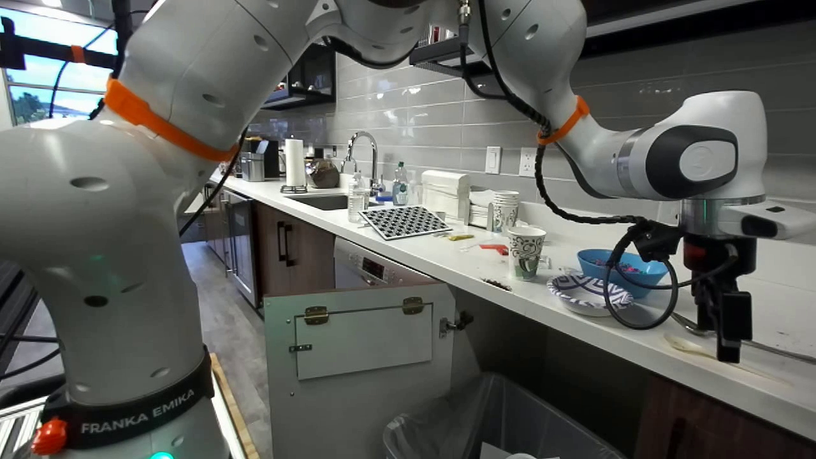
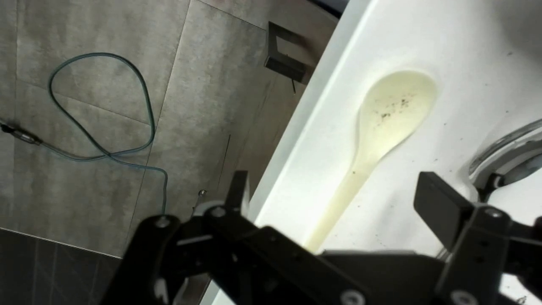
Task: Use the white spoon to transfer some contents from the blue bowl into the white bowl
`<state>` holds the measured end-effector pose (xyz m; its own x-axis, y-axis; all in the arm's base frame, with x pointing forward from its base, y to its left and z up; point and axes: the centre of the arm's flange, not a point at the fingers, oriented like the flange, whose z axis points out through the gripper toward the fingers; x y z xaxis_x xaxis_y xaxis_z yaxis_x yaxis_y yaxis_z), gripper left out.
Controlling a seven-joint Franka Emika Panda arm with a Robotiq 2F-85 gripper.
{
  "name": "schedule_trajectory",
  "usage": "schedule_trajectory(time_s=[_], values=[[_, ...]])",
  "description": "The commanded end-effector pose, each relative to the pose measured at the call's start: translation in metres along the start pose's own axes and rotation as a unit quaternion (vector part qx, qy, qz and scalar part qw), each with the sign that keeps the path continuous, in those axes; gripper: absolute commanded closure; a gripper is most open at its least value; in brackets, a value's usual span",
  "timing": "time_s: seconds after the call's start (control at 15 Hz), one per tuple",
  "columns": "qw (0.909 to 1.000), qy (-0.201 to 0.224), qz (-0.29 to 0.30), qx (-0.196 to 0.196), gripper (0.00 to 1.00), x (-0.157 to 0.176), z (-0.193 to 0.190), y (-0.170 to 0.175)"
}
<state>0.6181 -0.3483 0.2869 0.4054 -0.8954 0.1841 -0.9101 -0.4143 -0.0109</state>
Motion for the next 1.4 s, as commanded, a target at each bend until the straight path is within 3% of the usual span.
schedule_trajectory(time_s=[0.0,0.27,0.6,0.67,1.07,1.2,1.33], values=[[0.9997,-0.021,0.009,0.002,0.07,0.015,0.013,-0.005],[0.9993,-0.028,0.024,0.008,0.13,0.018,0.021,-0.008],[0.9984,-0.033,0.039,0.023,0.30,0.023,0.028,-0.013],[0.9983,-0.033,0.042,0.025,0.27,0.024,0.028,-0.014],[0.9979,-0.033,0.049,0.027,0.80,0.031,0.031,-0.018],[0.9978,-0.035,0.051,0.027,0.92,0.033,0.031,-0.018],[0.9977,-0.035,0.052,0.025,0.96,0.034,0.033,-0.018]])
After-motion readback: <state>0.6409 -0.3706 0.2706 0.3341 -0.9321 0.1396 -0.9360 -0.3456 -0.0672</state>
